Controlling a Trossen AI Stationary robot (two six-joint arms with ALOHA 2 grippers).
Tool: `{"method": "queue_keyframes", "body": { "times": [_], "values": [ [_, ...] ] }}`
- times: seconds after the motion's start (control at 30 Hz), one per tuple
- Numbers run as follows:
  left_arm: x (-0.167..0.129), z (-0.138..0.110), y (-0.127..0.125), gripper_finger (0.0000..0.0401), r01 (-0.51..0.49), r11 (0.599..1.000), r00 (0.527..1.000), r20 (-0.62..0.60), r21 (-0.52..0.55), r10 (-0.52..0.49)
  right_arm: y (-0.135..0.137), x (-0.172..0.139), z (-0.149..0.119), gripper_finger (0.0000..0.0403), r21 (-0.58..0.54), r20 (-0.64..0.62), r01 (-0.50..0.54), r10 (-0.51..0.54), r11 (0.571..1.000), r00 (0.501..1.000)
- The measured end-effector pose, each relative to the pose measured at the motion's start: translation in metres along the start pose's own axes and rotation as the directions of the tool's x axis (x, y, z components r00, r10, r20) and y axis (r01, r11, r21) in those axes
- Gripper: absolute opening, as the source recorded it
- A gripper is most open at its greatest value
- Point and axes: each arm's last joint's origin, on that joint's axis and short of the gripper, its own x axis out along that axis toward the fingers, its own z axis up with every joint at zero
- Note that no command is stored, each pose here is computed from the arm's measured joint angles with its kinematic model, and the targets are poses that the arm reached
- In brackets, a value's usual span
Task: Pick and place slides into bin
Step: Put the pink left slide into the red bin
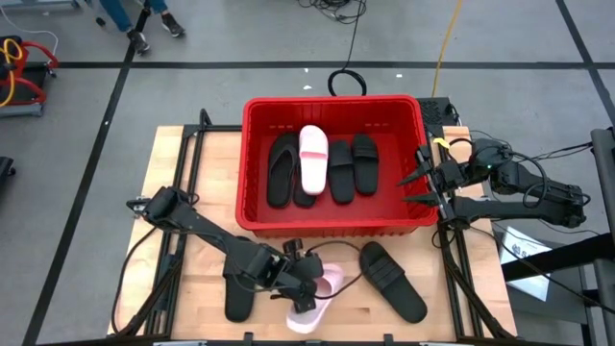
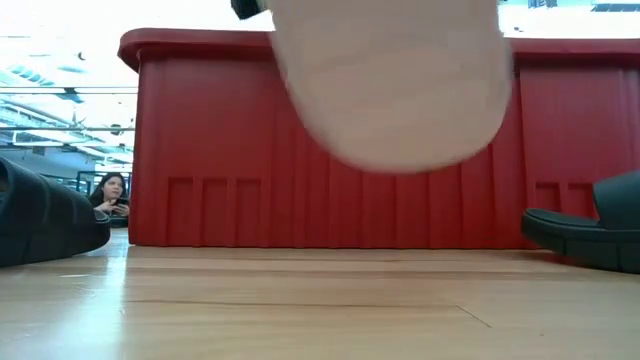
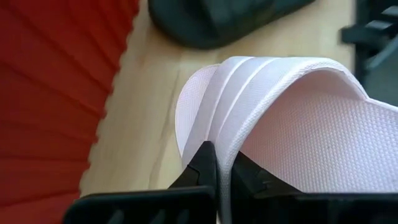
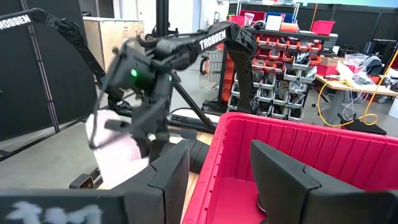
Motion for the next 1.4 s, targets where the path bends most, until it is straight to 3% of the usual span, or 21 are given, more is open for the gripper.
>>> {"method": "queue_keyframes", "body": {
  "times": [0.17, 0.4, 0.67, 0.8, 0.93, 1.13, 1.3, 1.4],
  "values": [
    [-0.029, 0.018, -0.012, 0.0002, 0.047, 0.998, 0.997, 0.051, 0.043, -0.049, 0.0, 0.0, 0.0, 0.016, 0.0, 0.0, 0.0, 0.0, 1.0, 1.0],
    [-0.055, 0.027, -0.011, 0.0001, -0.018, 0.993, 0.999, 0.035, 0.121, 0.014, 0.0, 0.0, 0.0, 0.016, 0.001, 0.0, 0.0, 0.0, 1.0, 1.0],
    [-0.099, 0.06, -0.003, 0.0001, -0.082, 0.986, 0.982, 0.181, 0.144, 0.055, 0.0, 0.0, 0.0, 0.016, 0.001, 0.0, 0.0, 0.0, 1.0, 1.0],
    [-0.124, 0.077, 0.007, 0.0001, -0.17, 0.975, 0.952, 0.28, 0.144, 0.125, 0.0, 0.0, 0.0, 0.016, -0.002, 0.003, 0.0, 0.0, 1.0, 1.0],
    [-0.144, 0.086, 0.023, 0.0001, -0.317, 0.939, 0.906, 0.335, 0.132, 0.259, 0.0, 0.0, 0.001, 0.016, -0.036, 0.007, 0.001, -0.001, 0.999, 1.0],
    [-0.163, 0.093, 0.066, 0.0, -0.517, 0.856, 0.803, 0.354, 0.013, 0.48, -0.002, 0.0, 0.001, 0.016, -0.125, 0.003, 0.056, -0.056, 0.991, 0.998],
    [-0.162, 0.102, 0.107, 0.0, -0.646, 0.762, 0.721, 0.291, -0.043, 0.628, -0.005, 0.0, 0.0, 0.016, -0.188, -0.01, 0.178, -0.183, 0.966, 0.983],
    [-0.156, 0.106, 0.135, 0.0, -0.694, 0.718, 0.696, 0.211, -0.048, 0.686, -0.006, 0.0, 0.0, 0.016, -0.232, -0.01, 0.18, -0.188, 0.956, 0.982]
  ]
}}
